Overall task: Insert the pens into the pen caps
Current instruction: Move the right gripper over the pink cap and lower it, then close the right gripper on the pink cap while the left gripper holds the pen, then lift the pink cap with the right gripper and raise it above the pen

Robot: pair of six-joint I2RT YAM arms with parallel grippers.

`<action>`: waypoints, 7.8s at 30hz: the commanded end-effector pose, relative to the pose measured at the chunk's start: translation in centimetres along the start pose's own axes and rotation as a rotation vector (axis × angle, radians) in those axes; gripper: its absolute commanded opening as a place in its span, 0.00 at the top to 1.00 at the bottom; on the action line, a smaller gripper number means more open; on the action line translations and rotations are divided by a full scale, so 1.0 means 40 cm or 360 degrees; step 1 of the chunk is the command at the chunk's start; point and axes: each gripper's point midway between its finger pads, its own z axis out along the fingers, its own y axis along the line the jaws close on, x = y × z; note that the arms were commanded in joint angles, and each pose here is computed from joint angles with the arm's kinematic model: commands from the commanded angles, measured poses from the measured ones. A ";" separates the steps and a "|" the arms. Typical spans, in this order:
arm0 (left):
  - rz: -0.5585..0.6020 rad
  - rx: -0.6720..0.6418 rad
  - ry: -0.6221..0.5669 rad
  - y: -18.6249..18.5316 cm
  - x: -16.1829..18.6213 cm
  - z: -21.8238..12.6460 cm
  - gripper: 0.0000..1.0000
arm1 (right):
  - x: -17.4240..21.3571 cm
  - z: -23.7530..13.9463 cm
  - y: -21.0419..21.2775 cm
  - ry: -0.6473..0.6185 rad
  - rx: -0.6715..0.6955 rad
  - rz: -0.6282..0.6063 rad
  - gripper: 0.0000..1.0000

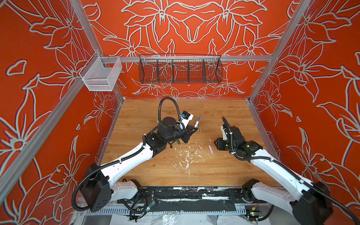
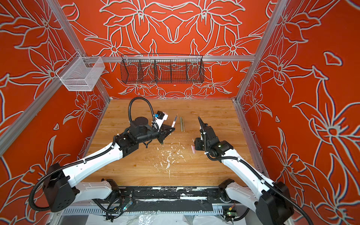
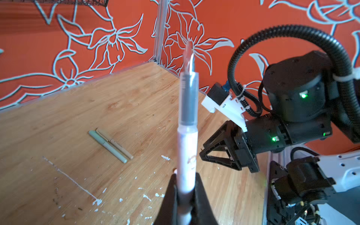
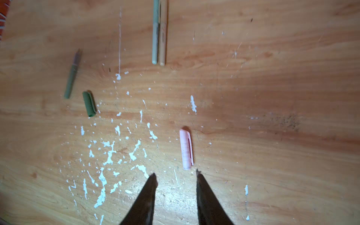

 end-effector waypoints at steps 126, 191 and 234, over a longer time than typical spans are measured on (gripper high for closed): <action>0.0147 -0.0013 -0.0132 -0.057 -0.049 -0.043 1.00 | 0.101 0.230 0.016 0.0527 0.0064 -0.0223 0.79; 0.0165 -0.0085 -0.0145 -0.045 -0.054 -0.052 1.00 | 0.048 0.186 0.066 0.0272 0.0137 -0.0353 0.90; 0.0105 -0.0198 -0.0269 -0.015 -0.068 -0.071 1.00 | -0.461 -0.518 0.514 -0.1550 -0.1269 -0.0241 0.91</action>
